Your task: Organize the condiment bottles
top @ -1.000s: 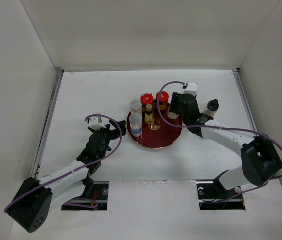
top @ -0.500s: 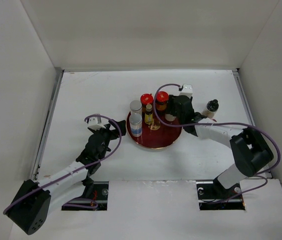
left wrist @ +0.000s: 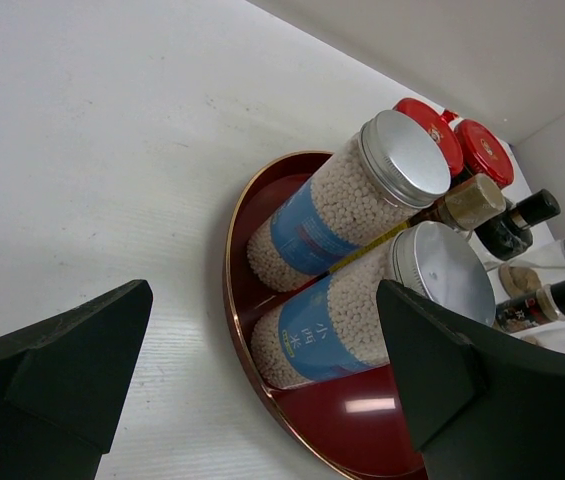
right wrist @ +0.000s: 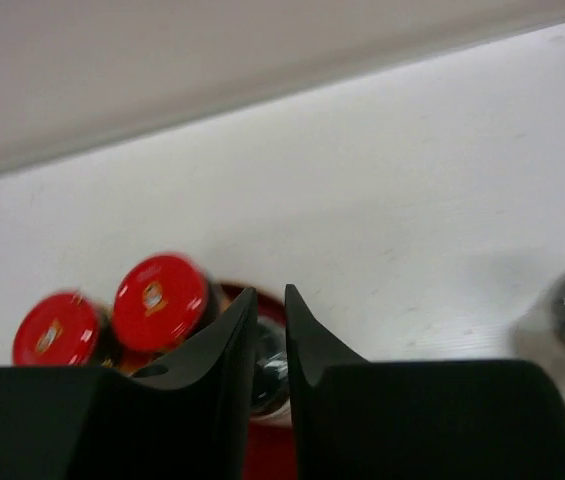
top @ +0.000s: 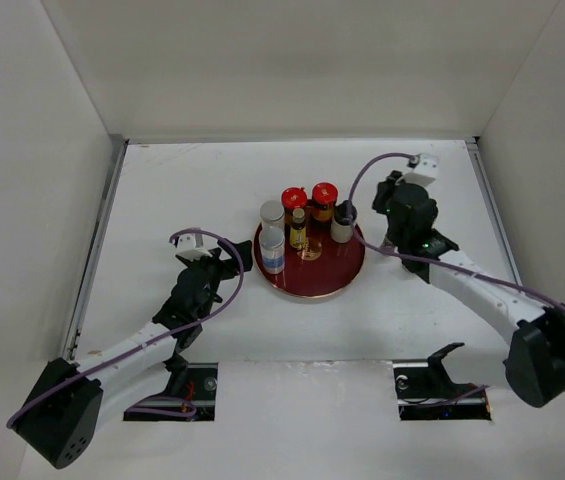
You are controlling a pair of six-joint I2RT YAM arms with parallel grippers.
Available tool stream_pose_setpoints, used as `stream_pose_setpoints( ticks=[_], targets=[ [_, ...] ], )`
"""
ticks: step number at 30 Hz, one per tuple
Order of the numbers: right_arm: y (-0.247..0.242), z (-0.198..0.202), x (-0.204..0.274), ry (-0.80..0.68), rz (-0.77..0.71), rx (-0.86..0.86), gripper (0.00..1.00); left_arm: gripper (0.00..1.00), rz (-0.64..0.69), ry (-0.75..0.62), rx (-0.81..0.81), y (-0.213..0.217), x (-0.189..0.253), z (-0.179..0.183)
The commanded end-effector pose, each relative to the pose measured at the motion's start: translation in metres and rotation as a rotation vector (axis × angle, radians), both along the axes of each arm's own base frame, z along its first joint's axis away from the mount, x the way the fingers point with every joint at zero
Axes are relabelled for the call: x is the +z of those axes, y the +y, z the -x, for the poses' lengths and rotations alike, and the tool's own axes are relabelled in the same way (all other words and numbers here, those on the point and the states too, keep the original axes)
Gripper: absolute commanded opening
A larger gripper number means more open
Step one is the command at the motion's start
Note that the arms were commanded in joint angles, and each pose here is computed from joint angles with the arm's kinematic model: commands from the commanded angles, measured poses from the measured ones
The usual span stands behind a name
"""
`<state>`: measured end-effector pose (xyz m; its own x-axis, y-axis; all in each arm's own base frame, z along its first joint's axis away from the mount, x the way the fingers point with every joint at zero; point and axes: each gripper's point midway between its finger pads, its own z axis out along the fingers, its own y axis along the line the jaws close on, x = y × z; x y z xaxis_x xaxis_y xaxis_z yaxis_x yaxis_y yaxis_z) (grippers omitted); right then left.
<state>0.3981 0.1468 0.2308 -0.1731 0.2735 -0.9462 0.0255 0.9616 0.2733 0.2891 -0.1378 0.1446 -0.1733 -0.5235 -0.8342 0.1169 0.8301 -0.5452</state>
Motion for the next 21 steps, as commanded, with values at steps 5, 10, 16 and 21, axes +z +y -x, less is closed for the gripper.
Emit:
stream_pose_setpoints(
  ticks=[5,10,16,21],
  targets=[
    [-0.128,0.015,-0.013,0.035,0.021,-0.398,0.36,1.0,0.044,-0.057,-0.009,-0.004,0.018,0.0],
    [-0.158,0.011,-0.037,0.139,0.077,-0.448,0.67,1.0,0.04,-0.049,-0.014,-0.005,0.015,-0.001],
    [-0.163,-0.006,-0.067,0.238,0.109,-0.451,0.83,1.0,0.039,-0.045,-0.012,-0.005,0.014,-0.002],
    [-0.162,-0.023,-0.071,0.24,0.103,-0.439,0.89,1.0,0.04,-0.046,-0.017,-0.007,0.015,-0.001]
  ],
)
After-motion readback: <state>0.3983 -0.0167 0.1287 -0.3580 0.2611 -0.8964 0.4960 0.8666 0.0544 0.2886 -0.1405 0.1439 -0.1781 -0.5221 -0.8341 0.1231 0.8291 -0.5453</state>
